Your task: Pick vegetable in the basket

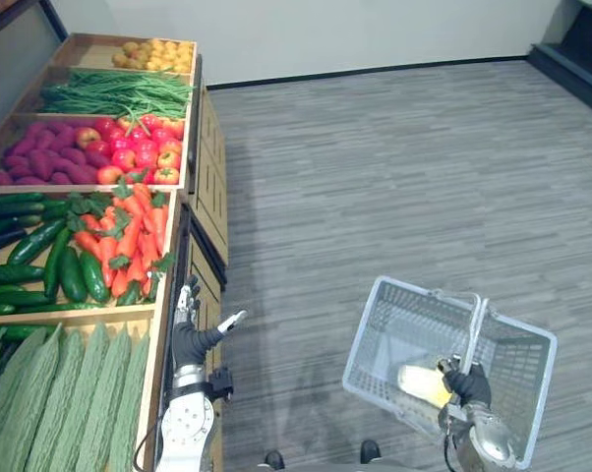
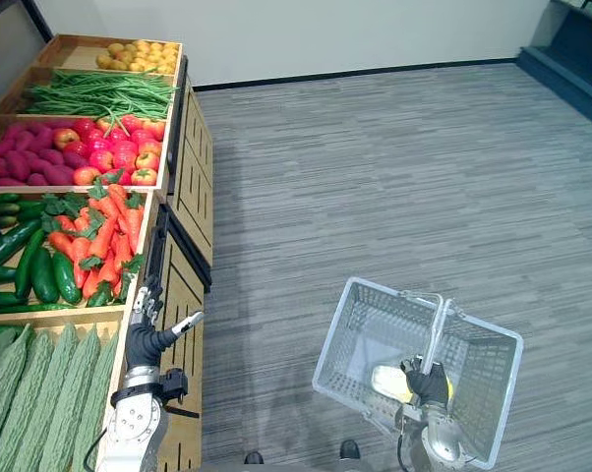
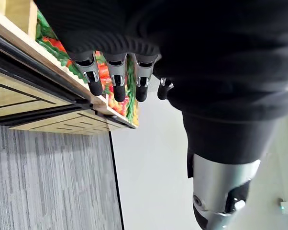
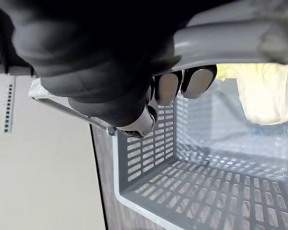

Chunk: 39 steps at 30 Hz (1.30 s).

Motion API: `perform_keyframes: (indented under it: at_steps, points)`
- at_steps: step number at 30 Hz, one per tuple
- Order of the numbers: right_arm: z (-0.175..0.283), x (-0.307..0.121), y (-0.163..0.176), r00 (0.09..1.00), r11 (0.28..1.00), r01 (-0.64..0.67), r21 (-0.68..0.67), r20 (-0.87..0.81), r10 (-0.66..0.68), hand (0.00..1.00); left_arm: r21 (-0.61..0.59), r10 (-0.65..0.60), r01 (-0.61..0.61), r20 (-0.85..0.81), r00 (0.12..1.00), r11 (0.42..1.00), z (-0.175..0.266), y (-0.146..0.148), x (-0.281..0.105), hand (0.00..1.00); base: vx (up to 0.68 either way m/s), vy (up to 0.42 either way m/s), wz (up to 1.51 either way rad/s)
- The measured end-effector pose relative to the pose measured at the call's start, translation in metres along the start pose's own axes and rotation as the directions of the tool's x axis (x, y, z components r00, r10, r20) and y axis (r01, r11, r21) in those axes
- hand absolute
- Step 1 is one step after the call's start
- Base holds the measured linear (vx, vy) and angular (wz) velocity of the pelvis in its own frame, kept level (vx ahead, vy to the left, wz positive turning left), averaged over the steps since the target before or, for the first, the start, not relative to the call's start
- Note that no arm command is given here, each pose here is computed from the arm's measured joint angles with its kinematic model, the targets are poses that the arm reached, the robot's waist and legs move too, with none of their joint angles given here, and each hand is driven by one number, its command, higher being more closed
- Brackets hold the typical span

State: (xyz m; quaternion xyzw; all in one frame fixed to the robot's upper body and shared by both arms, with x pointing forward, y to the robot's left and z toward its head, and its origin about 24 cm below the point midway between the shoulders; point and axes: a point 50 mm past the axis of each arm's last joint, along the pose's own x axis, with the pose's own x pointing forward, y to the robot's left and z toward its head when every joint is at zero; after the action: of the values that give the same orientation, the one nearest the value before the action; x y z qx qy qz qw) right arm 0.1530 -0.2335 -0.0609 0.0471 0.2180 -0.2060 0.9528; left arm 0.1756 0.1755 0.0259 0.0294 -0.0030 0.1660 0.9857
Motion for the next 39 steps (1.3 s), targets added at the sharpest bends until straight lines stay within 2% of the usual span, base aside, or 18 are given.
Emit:
perform_keyframes:
  at_steps: [11,13,15,19,25,30,33,39]
  points:
    - [0.005,0.002,0.006,1.000,1.000,0.012,0.021,0.016,-0.013,1.00,0.026,-0.018,0.017,0.029,0.999,1.000,0.003,-0.004,0.009,0.00,0.20,-0.024,0.50]
    - [0.008,0.001,0.005,1.000,1.000,0.005,0.006,0.022,-0.005,1.00,0.028,-0.013,0.013,-0.021,1.000,1.000,-0.007,-0.005,0.005,0.00,0.56,-0.222,0.69]
    - [0.017,0.000,0.009,0.998,1.000,-0.025,-0.010,0.059,0.025,1.00,-0.019,-0.007,0.007,-0.038,0.999,1.000,-0.007,-0.013,0.000,0.00,0.57,-0.251,0.42]
    - [0.031,-0.008,0.015,0.991,0.999,-0.045,-0.001,0.126,0.045,1.00,-0.041,-0.031,0.030,-0.021,0.999,0.999,-0.003,-0.018,-0.001,0.00,0.60,-0.231,0.16]
    - [0.049,-0.009,0.000,0.975,0.999,0.023,0.023,0.219,-0.028,1.00,-0.054,-0.040,0.042,0.032,0.999,0.998,0.009,-0.021,0.004,0.00,0.43,0.007,0.35]
    - [0.032,-0.001,0.013,0.989,0.996,0.034,0.081,0.140,-0.045,1.00,0.018,-0.065,0.064,0.060,0.996,0.998,0.012,-0.013,0.009,0.00,0.49,0.040,0.53]
    - [0.013,0.000,0.011,0.997,0.997,0.050,0.066,0.048,-0.053,1.00,0.027,-0.067,0.066,0.050,0.996,0.997,0.010,-0.011,0.006,0.00,0.42,0.003,0.46]
    - [0.001,-0.011,0.003,0.998,0.998,0.065,0.023,0.000,-0.065,1.00,0.013,-0.043,0.042,0.094,0.995,0.999,0.020,-0.019,0.009,0.00,0.38,-0.201,0.73]
